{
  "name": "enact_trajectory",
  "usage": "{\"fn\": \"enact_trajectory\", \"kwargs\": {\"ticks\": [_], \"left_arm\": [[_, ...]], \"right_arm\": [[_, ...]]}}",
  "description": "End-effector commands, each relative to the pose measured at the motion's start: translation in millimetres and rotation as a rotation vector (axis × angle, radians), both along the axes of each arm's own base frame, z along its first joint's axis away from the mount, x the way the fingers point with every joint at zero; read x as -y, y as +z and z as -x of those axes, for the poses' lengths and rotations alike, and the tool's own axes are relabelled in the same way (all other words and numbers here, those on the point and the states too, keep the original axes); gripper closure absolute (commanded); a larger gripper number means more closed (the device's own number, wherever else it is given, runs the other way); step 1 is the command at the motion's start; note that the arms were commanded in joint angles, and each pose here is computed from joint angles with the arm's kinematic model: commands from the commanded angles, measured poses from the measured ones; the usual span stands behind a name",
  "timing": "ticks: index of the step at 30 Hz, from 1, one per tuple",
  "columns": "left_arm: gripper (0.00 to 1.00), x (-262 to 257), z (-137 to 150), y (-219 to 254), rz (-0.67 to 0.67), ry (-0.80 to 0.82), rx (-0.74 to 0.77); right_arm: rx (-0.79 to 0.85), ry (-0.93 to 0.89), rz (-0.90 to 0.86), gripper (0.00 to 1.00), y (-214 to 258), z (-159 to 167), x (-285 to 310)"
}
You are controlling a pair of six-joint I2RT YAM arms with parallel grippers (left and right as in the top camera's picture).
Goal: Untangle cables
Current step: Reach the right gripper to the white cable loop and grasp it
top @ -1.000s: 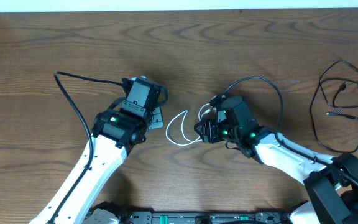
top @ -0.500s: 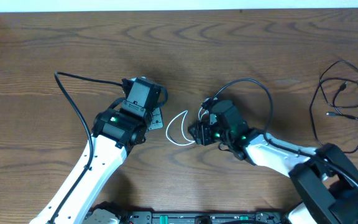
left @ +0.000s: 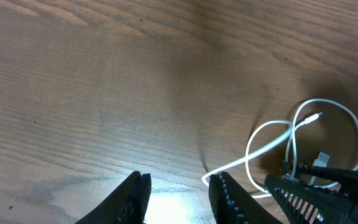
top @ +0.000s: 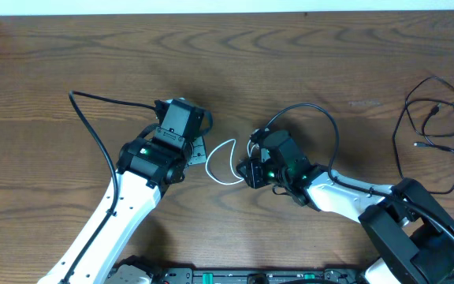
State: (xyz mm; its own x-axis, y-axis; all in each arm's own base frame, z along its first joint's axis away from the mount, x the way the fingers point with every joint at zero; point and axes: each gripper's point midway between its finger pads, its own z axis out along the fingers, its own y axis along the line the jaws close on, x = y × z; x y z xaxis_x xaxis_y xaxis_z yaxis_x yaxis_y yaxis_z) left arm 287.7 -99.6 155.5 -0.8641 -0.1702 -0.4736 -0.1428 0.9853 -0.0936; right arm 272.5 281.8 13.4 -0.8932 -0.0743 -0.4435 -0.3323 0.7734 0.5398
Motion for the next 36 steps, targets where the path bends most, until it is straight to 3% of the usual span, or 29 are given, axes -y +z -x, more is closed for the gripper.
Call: {"fn": "enact_trajectory", "kwargs": {"ticks": [1, 17, 36], "left_arm": [[0.64, -4.8, 1.0, -5.2, -0.031, 0.006, -0.009], [0.64, -4.8, 1.1, -5.2, -0.031, 0.006, -0.009], [0.64, -5.5, 2.4, -5.9, -0.034, 0.005, -0.016]], "right_arm": [[-0.077, -0.100, 0.016, 0.64, -10.2, 2.4, 7.5], [-0.337, -0.340, -0.005, 0.75, -45.7, 14.5, 13.7], [-0.353, -0.338, 0.029, 0.95, -58.3, 18.7, 18.2]]}}
